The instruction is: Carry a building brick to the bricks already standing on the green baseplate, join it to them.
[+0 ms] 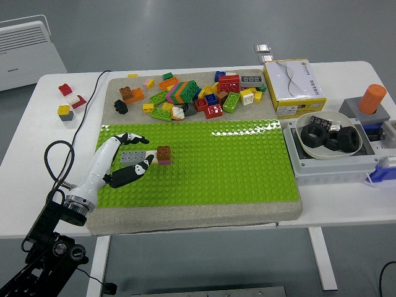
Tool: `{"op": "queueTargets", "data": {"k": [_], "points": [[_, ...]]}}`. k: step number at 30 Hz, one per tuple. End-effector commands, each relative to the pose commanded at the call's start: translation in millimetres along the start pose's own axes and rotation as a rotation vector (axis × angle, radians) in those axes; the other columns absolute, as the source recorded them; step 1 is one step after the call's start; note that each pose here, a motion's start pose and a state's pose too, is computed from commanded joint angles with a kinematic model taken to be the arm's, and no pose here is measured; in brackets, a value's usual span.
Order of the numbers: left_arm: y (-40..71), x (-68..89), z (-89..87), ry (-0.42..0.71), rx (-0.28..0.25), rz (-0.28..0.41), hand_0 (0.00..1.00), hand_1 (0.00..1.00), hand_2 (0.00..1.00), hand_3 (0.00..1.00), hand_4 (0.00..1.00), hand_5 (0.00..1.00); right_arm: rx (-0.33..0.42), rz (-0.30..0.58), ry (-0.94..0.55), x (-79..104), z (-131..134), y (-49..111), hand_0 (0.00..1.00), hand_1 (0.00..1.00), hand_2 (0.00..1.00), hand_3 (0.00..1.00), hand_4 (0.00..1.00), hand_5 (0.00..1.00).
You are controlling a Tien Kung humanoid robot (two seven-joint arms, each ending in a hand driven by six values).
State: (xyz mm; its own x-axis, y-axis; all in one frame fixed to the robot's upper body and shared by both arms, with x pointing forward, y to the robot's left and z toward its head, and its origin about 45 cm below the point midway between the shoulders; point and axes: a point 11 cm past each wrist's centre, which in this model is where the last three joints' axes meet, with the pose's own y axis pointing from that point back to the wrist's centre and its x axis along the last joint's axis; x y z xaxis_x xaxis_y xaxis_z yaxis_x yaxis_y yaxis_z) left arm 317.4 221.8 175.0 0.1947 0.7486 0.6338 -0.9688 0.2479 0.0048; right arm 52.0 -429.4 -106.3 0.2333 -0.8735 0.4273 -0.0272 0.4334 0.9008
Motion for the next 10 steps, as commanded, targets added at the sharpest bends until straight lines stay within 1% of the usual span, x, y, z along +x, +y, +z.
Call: {"op": "queueTargets", "data": {"k": [3, 10], "points": [[-0.7, 1.2, -0.2, -0.002, 0.001, 0.004, 0.796, 0.744, 0.734, 0.614, 0.694, 0.270, -0.002, 0.000, -0.001, -0.8, 0, 0.1, 0.668, 0.653, 0.742, 0.794, 0.811, 0.998], [-3.0, 12.7, -2.8, -0.027, 0.006, 0.033, 0.794, 0.742, 0.732, 0.613, 0.694, 0.271, -0.004, 0.003, -0.015, -1.9, 1, 0.1, 0.670, 0.653, 0.740, 0.793, 0.800, 0.998]]}}
